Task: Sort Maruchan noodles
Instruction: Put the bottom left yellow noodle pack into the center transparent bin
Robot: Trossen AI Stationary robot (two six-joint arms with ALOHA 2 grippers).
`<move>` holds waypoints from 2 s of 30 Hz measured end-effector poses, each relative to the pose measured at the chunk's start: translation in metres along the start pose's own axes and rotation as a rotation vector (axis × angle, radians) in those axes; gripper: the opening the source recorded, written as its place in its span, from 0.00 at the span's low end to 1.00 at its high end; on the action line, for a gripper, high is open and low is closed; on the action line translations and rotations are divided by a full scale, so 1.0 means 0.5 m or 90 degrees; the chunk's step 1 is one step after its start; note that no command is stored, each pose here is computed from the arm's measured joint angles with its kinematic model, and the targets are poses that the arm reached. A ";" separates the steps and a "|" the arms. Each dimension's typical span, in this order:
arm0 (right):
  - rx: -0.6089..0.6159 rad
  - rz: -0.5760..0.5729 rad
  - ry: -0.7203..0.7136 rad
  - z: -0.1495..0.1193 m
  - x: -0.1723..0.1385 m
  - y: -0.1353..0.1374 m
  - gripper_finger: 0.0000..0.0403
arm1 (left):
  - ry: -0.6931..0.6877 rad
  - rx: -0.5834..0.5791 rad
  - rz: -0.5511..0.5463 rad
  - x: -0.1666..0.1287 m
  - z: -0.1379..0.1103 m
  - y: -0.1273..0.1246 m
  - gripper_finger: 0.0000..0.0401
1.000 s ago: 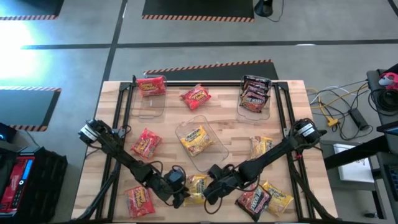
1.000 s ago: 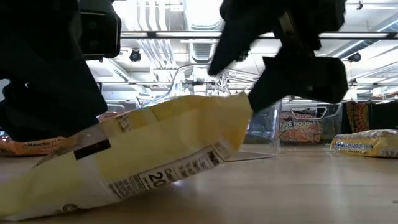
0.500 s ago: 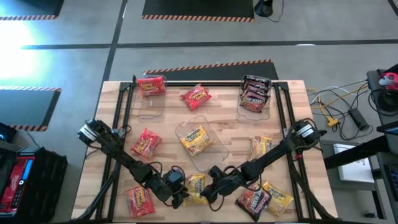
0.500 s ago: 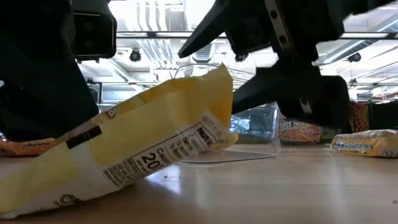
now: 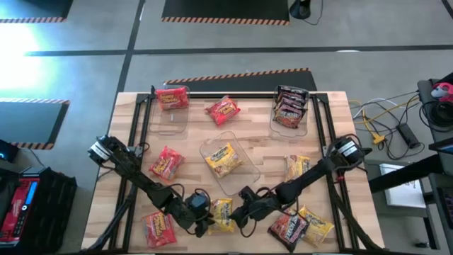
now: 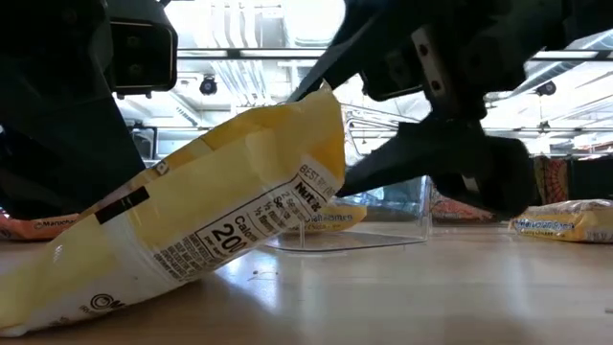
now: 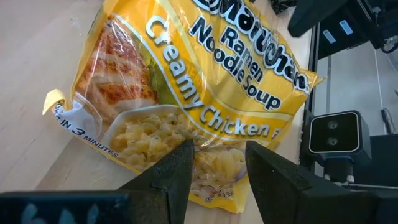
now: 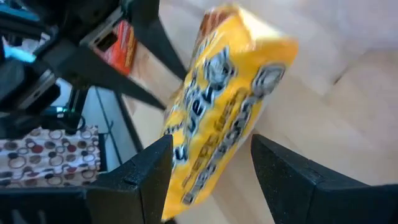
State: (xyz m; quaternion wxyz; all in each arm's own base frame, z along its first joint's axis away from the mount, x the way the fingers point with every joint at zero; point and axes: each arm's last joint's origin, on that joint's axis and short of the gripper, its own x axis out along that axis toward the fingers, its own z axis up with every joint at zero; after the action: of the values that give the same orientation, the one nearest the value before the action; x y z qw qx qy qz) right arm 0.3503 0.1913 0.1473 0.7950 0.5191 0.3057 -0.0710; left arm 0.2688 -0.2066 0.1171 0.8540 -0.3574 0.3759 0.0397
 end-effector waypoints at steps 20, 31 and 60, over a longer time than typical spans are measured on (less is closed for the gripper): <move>-0.017 0.002 -0.056 0.026 0.008 -0.004 0.51 | -0.029 -0.005 0.018 0.003 0.009 0.007 0.34; -0.036 -0.001 -0.064 0.027 0.008 -0.005 0.51 | -0.036 -0.012 0.022 0.005 0.018 0.011 0.34; -0.063 -0.019 -0.067 0.034 0.010 -0.012 0.40 | -0.055 -0.029 0.020 0.008 0.031 0.013 0.34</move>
State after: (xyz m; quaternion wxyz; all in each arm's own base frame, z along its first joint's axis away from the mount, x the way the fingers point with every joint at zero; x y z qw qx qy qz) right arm 0.3588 0.1746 0.1446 0.8333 0.4703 0.2744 -0.0950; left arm 0.2793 -0.1926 0.1178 0.8605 -0.3685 0.3432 0.0767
